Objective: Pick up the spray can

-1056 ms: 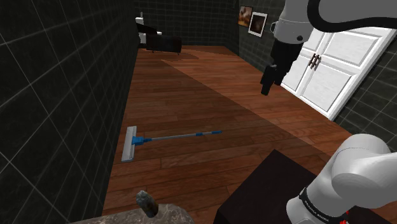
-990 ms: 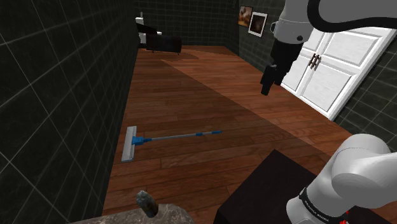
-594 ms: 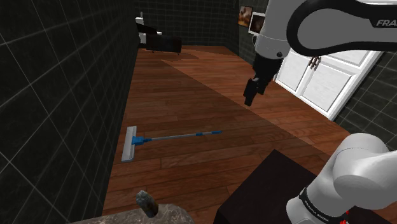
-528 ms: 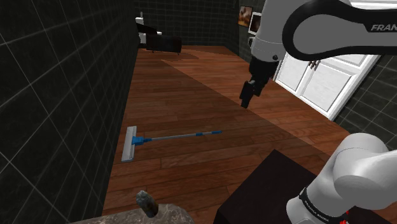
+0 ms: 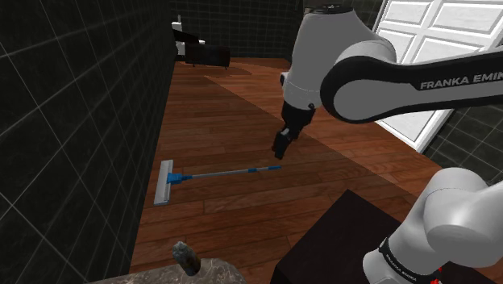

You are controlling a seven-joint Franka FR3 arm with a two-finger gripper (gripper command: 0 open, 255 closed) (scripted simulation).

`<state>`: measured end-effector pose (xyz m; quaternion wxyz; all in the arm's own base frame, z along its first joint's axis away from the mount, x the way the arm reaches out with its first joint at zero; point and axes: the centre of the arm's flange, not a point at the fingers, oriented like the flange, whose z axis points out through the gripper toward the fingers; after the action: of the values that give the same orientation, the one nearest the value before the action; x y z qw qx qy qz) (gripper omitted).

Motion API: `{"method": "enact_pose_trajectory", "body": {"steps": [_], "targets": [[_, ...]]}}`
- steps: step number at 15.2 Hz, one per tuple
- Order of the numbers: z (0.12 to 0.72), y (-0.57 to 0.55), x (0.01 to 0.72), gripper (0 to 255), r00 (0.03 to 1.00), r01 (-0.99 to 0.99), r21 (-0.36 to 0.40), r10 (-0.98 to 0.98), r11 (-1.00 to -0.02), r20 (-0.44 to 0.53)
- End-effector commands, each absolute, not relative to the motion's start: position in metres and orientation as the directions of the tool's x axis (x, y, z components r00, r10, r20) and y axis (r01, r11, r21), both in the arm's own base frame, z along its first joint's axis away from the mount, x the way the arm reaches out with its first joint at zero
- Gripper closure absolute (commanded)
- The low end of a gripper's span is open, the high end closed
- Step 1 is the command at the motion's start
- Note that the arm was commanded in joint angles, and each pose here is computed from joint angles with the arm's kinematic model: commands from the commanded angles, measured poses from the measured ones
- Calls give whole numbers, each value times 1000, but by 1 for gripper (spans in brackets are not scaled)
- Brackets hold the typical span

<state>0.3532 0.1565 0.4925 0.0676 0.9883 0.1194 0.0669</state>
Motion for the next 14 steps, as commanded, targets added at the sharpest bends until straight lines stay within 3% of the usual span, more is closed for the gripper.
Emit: {"method": "enact_pose_trajectory", "body": {"steps": [1, 14], "targets": [[477, 179, 360, 0, 952, 257, 156, 277, -954, 130], [378, 312, 387, 0, 859, 432, 215, 472, -876, 197]]}}
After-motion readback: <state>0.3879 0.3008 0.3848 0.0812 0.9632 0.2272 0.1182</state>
